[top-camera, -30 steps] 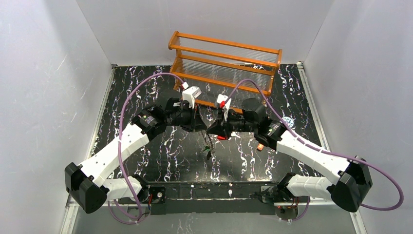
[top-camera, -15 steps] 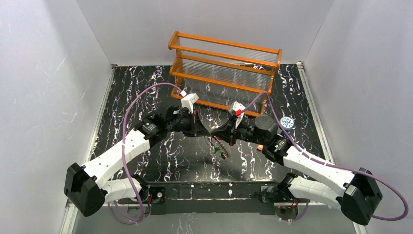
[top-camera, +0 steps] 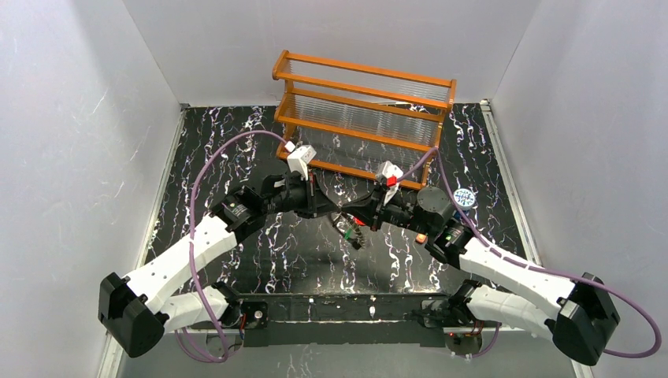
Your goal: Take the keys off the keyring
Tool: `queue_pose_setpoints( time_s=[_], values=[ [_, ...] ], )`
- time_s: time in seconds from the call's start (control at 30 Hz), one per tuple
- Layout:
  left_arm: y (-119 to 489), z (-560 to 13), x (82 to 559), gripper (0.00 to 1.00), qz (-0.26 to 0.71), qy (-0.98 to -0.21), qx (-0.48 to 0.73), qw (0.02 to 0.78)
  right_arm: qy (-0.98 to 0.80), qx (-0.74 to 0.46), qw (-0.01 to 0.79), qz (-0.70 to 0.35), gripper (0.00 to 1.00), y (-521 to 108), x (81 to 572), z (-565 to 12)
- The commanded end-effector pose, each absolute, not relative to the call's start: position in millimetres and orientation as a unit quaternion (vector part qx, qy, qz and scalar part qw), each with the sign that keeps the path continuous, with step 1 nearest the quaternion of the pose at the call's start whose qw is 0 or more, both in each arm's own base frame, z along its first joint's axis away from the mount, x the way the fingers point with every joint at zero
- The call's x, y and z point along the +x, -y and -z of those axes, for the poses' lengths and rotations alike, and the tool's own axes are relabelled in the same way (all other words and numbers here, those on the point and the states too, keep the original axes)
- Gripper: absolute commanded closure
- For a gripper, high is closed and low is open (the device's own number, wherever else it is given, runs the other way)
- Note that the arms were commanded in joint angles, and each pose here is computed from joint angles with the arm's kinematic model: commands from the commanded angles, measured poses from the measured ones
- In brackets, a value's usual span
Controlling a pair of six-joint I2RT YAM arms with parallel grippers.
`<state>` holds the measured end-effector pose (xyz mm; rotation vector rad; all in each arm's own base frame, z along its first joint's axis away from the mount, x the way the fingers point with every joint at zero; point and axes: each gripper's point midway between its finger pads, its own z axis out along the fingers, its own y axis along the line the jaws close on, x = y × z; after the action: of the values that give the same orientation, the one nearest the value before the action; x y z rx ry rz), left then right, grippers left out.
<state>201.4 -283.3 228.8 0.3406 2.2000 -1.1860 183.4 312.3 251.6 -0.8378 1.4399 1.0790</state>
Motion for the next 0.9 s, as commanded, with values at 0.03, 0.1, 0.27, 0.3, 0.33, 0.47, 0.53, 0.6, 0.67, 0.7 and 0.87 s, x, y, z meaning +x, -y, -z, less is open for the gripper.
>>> queue_pose_setpoints(
  time_s=[0.03, 0.1, 0.27, 0.3, 0.33, 0.47, 0.53, 0.6, 0.67, 0.7, 0.87],
  values=[
    [272.3, -249.3, 207.8, 1.00, 0.404, -0.827, 0.175, 0.348, -0.593, -0.379, 0.593, -0.391, 0.99, -295.1, 192.3, -280.1],
    [274.0, -252.7, 209.2, 1.00, 0.405, -0.825, 0.181, 0.351, -0.610, -0.387, 0.583, -0.371, 0.94, -289.6, 193.1, -272.7],
    [277.2, -252.9, 212.1, 1.00, 0.407, -0.829, 0.171, 0.344, -0.626, -0.405, 0.569, -0.348, 0.80, -283.2, 192.2, -271.4],
    [276.9, -251.8, 213.2, 1.00, 0.406, -0.832, 0.160, 0.341, -0.628, -0.406, 0.567, -0.346, 0.77, -282.8, 192.4, -271.7],
    [276.6, -249.3, 214.5, 1.00, 0.404, -0.837, 0.148, 0.337, -0.631, -0.407, 0.564, -0.345, 0.75, -282.9, 192.9, -271.6],
    [271.5, -233.2, 221.7, 1.00, 0.385, -0.865, 0.077, 0.313, -0.637, -0.407, 0.556, -0.345, 0.65, -284.0, 193.1, -271.8],
    [265.7, -224.8, 226.3, 1.00, 0.368, -0.878, 0.032, 0.305, -0.636, -0.405, 0.554, -0.354, 0.62, -286.8, 191.6, -272.3],
    [260.7, -218.9, 230.4, 1.00, 0.354, -0.885, -0.002, 0.302, -0.632, -0.401, 0.554, -0.364, 0.61, -292.0, 191.0, -270.7],
    [250.4, -211.9, 236.1, 1.00, 0.324, -0.895, -0.042, 0.303, -0.630, -0.400, 0.552, -0.371, 0.61, -298.8, 189.9, -266.9],
    [244.7, -209.5, 239.1, 1.00, 0.309, -0.898, -0.059, 0.306, -0.629, -0.396, 0.554, -0.376, 0.60, -302.7, 189.3, -267.2],
    [222.8, -206.5, 249.0, 1.00, 0.265, -0.898, -0.137, 0.325, -0.623, -0.370, 0.567, -0.393, 0.60, -329.9, 185.4, -262.2]
  ],
)
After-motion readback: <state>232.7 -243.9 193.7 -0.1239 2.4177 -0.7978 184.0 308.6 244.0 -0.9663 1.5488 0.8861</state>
